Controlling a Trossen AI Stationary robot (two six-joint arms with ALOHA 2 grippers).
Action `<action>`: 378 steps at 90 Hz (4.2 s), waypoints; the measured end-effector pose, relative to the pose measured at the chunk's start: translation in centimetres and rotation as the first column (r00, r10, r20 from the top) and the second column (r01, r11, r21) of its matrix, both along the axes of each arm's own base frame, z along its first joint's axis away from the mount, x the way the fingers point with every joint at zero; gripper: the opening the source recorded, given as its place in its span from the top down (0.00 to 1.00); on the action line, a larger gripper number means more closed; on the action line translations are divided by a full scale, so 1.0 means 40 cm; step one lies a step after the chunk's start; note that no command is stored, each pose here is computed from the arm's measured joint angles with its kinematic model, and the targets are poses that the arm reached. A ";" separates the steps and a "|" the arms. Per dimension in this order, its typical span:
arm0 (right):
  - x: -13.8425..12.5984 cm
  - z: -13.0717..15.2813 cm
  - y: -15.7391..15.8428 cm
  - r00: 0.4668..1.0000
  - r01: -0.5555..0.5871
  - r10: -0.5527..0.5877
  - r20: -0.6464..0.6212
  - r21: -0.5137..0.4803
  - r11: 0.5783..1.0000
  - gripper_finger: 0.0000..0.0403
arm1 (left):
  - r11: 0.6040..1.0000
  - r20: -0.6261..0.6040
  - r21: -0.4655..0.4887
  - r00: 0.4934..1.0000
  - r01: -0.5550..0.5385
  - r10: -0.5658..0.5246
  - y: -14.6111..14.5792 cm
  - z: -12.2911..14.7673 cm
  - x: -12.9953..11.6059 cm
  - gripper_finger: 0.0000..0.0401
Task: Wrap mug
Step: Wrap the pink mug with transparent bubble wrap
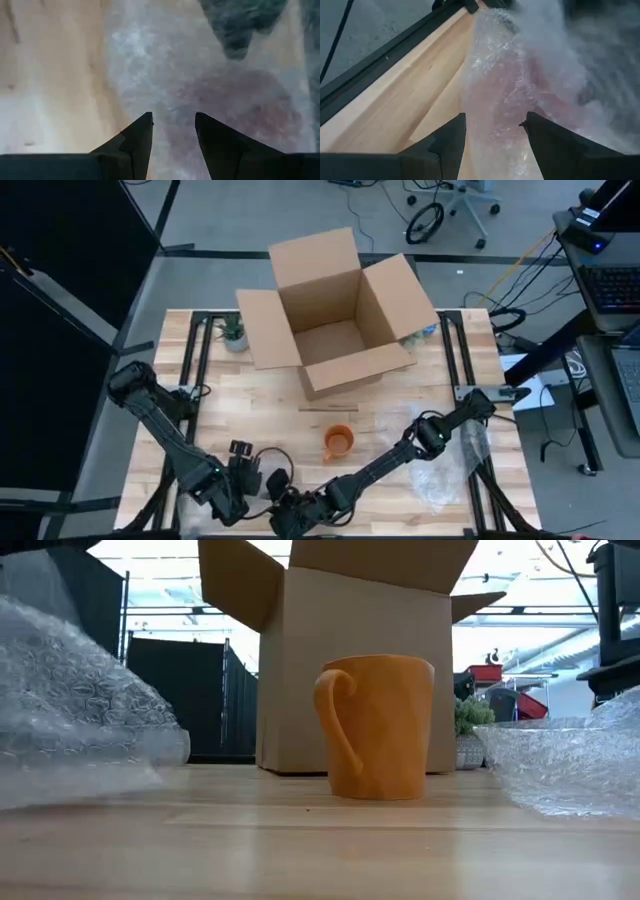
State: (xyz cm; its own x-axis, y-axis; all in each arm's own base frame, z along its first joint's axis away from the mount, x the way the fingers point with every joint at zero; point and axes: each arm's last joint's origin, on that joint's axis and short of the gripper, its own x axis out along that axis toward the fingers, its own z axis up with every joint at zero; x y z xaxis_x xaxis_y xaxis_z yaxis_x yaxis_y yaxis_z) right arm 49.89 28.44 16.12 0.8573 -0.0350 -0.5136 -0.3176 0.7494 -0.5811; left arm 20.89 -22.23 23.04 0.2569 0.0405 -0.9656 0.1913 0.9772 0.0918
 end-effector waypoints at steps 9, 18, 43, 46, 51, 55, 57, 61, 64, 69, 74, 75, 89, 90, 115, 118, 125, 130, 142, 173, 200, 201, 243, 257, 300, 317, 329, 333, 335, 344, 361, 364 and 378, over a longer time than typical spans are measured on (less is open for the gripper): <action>-0.001 0.002 0.002 1.000 0.000 0.000 0.001 0.003 1.000 0.52 | 0.999 0.011 -0.039 1.000 -0.002 0.003 0.002 -0.039 0.002 0.66; -0.001 0.002 0.002 1.000 0.001 -0.001 0.002 0.006 1.000 0.52 | 0.997 0.042 -0.077 0.999 -0.008 0.012 0.005 -0.072 0.007 0.66; 0.000 0.004 -0.001 1.000 0.007 -0.007 0.003 0.012 1.000 0.52 | 0.995 0.074 -0.093 0.997 -0.026 0.033 0.027 -0.131 0.013 0.66; 0.000 0.005 -0.001 1.000 0.007 -0.007 0.004 0.008 1.000 0.52 | 0.995 0.079 -0.095 0.996 -0.020 0.027 0.029 -0.138 0.013 0.66; 0.000 0.005 -0.001 1.000 0.003 -0.003 0.005 -0.010 1.000 0.52 | 0.995 0.083 -0.098 0.996 -0.019 0.028 0.032 -0.150 0.015 0.66; -0.005 0.008 0.005 1.000 -0.004 0.005 0.007 -0.028 1.000 0.52 | 0.994 0.085 -0.103 0.996 -0.023 0.032 0.034 -0.152 0.018 0.66; -0.007 0.010 0.007 1.000 -0.005 0.006 0.009 -0.041 0.999 0.52 | 0.994 0.086 -0.105 0.996 -0.022 0.031 0.035 -0.153 0.019 0.66; -0.012 0.014 0.014 1.000 0.000 0.001 0.019 -0.070 0.998 0.52 | 0.994 0.090 -0.107 0.996 -0.018 0.028 0.035 -0.153 0.020 0.65; -0.017 0.019 0.021 0.999 0.008 -0.005 0.032 -0.100 0.995 0.52 | 0.994 0.092 -0.108 0.995 -0.017 0.027 0.034 -0.154 0.020 0.65; -0.023 0.028 0.030 0.999 0.014 -0.006 0.053 -0.156 0.988 0.52 | 0.994 0.094 -0.108 0.995 -0.016 0.026 0.034 -0.154 0.021 0.65; -0.026 0.035 0.039 0.997 0.007 0.009 0.075 -0.205 0.979 0.52 | 0.994 0.095 -0.107 0.995 -0.013 0.023 0.034 -0.154 0.021 0.65; -0.026 0.035 0.040 0.997 0.003 0.013 0.077 -0.213 0.977 0.52 | 0.994 0.095 -0.106 0.995 -0.011 0.021 0.034 -0.154 0.021 0.65; -0.015 0.036 0.028 0.996 -0.051 0.068 0.064 -0.231 0.972 0.52 | 0.994 0.099 -0.106 0.995 0.009 0.001 0.032 -0.155 0.022 0.65; -0.014 0.036 0.027 0.996 -0.051 0.068 0.064 -0.235 0.971 0.52 | 0.994 0.099 -0.107 0.995 0.009 0.002 0.032 -0.155 0.022 0.65; 0.018 0.026 -0.017 0.990 -0.134 0.139 0.031 -0.141 0.981 0.52 | 0.992 0.094 -0.120 0.995 0.044 -0.033 0.027 -0.154 0.019 0.65; 0.023 0.022 -0.027 0.991 -0.127 0.132 0.024 -0.136 0.983 0.52 | 0.992 0.093 -0.121 0.995 0.043 -0.031 0.028 -0.154 0.020 0.65; 0.030 0.013 -0.040 0.991 -0.132 0.134 0.007 -0.125 0.983 0.52 | 0.992 0.085 -0.118 0.996 0.038 -0.028 0.031 -0.156 0.020 0.65; 0.030 0.010 -0.043 0.991 -0.130 0.130 -0.003 -0.117 0.985 0.52 | 0.991 0.084 -0.124 0.996 0.041 -0.031 0.030 -0.155 0.021 0.65; 0.031 0.006 -0.053 0.983 -0.178 0.174 -0.051 -0.082 0.981 0.52 | 0.990 0.081 -0.131 0.996 0.041 -0.031 0.032 -0.151 0.019 0.65; 0.028 0.010 -0.049 0.979 -0.199 0.194 -0.056 -0.109 0.974 0.52 | 0.990 0.029 -0.136 0.999 0.042 -0.039 0.032 -0.065 0.012 0.65; 0.026 0.001 -0.051 0.981 -0.190 0.182 -0.071 -0.120 0.974 0.52 | 0.998 -0.034 -0.046 0.999 0.029 -0.031 0.049 -0.038 -0.002 0.65; 0.025 -0.001 -0.049 0.979 -0.196 0.188 -0.076 -0.117 0.974 0.52 | 0.998 -0.032 -0.047 0.999 0.031 -0.033 0.049 -0.036 -0.002 0.65; 0.018 -0.009 -0.022 0.986 -0.164 0.162 -0.025 -0.204 0.965 0.52 | 0.999 -0.085 -0.036 0.996 -0.029 0.026 0.060 -0.030 -0.011 0.65; 0.017 0.017 0.000 0.985 -0.136 0.161 0.066 -0.277 0.951 0.52 | 0.998 -0.075 -0.055 0.997 -0.022 0.018 0.053 -0.015 -0.005 0.65; 0.036 0.050 -0.010 0.968 -0.124 0.185 0.171 -0.316 0.941 0.52 | 0.997 -0.062 -0.072 0.998 -0.012 0.008 0.048 -0.013 -0.002 0.65; 0.049 0.016 -0.033 0.975 -0.161 0.192 0.116 -0.238 0.958 0.52 | 0.997 -0.076 -0.070 0.997 -0.017 0.011 0.049 -0.016 -0.003 0.65; 0.047 0.005 -0.036 0.980 -0.165 0.185 0.080 -0.206 0.965 0.52 | 0.997 -0.080 -0.069 0.997 -0.020 0.015 0.050 -0.017 -0.003 0.65; 0.046 0.001 -0.038 0.981 -0.167 0.182 0.064 -0.196 0.966 0.52 | 0.998 -0.085 -0.065 0.996 -0.021 0.016 0.051 -0.017 -0.005 0.65; 0.046 -0.001 -0.039 0.982 -0.165 0.178 0.057 -0.191 0.968 0.52 | 0.998 -0.087 -0.063 0.996 -0.022 0.016 0.052 -0.017 -0.005 0.65; 0.042 -0.008 -0.040 0.982 -0.181 0.188 0.021 -0.180 0.967 0.52 | 0.999 -0.110 -0.038 0.994 -0.029 0.025 0.058 -0.009 -0.007 0.65; 0.040 -0.019 -0.041 0.979 -0.203 0.203 -0.010 -0.142 0.969 0.52 | 0.999 -0.096 -0.004 0.994 -0.055 0.054 0.061 0.034 -0.007 0.65; 0.039 -0.024 -0.040 0.979 -0.204 0.204 -0.017 -0.143 0.968 0.52 | 0.998 -0.092 -0.002 0.994 -0.056 0.056 0.062 0.046 -0.006 0.65; 0.039 -0.028 -0.042 0.979 -0.202 0.201 -0.021 -0.143 0.969 0.52 | 0.997 -0.028 -0.050 0.998 -0.055 0.053 0.060 0.105 -0.004 0.65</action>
State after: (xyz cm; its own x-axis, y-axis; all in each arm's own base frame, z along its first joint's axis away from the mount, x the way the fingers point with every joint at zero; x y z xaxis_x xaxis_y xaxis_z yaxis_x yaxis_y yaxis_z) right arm 51.45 26.78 15.00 0.8508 0.0641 -0.5216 -0.4575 0.5788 -0.6751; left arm 20.72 -19.82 27.24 0.2298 0.0043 -0.9732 0.1400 0.9894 0.0374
